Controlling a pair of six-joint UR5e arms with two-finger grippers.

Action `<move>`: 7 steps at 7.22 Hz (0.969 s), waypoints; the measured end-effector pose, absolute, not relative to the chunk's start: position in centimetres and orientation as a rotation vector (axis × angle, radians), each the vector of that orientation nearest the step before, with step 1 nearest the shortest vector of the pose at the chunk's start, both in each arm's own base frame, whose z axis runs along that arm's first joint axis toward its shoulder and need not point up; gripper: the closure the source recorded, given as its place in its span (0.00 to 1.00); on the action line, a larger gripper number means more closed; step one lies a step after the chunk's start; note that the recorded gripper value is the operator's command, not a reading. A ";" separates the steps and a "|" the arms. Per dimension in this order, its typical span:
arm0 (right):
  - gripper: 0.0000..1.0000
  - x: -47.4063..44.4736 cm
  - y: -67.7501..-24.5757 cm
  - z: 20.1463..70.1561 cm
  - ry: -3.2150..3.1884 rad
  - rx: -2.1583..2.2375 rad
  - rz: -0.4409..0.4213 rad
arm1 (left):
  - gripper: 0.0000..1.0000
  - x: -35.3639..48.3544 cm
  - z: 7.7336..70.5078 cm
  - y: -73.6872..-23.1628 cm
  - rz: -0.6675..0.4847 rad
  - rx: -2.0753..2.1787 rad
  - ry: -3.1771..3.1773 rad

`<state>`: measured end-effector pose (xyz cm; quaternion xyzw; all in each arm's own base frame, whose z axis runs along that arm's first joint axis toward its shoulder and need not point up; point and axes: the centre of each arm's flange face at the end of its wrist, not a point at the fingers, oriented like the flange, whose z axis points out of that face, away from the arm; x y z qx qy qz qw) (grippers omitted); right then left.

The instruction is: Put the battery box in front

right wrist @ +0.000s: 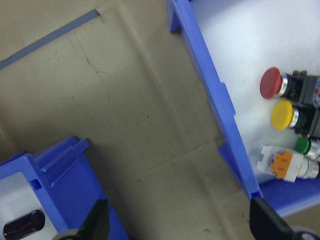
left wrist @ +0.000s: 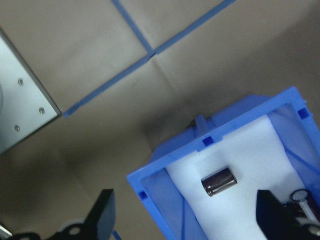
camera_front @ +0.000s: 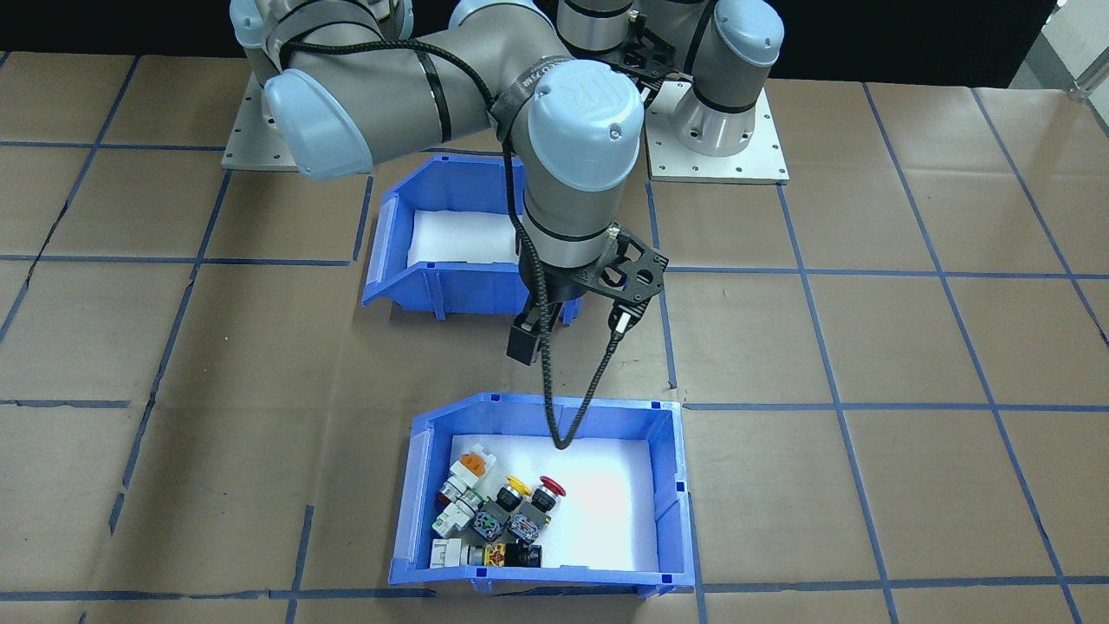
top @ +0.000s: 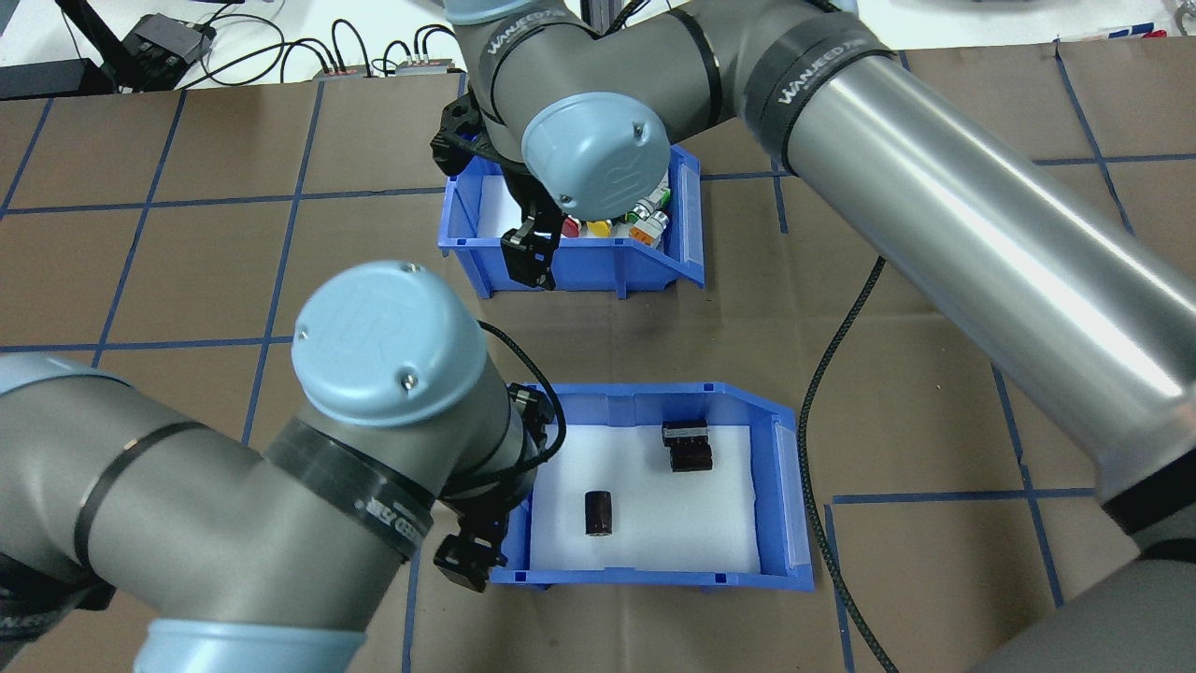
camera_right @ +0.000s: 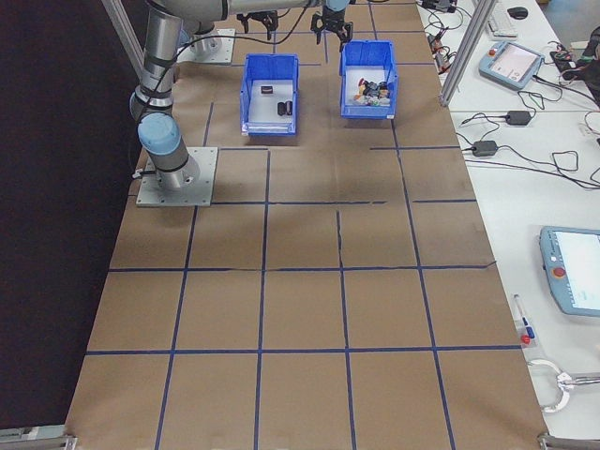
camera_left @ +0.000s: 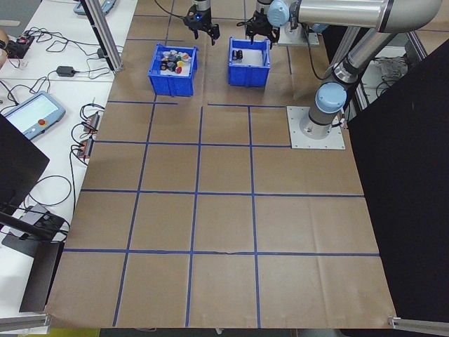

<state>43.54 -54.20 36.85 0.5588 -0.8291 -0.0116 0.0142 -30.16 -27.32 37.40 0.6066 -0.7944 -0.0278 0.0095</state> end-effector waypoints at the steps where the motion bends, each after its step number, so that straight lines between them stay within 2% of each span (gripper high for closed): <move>1: 0.00 44.6 -54.4 35.8 -2.474 1.885 -0.005 | 0.01 -31.6 36.0 -25.7 -0.094 2.010 -2.351; 4: 0.00 45.7 -55.0 33.4 -2.292 2.065 -0.013 | 0.01 -34.5 31.9 -22.3 -0.144 2.207 -2.150; 7: 0.00 48.0 -55.7 28.5 -2.245 2.106 -0.003 | 0.01 -35.6 29.6 -22.1 -0.138 2.244 -2.082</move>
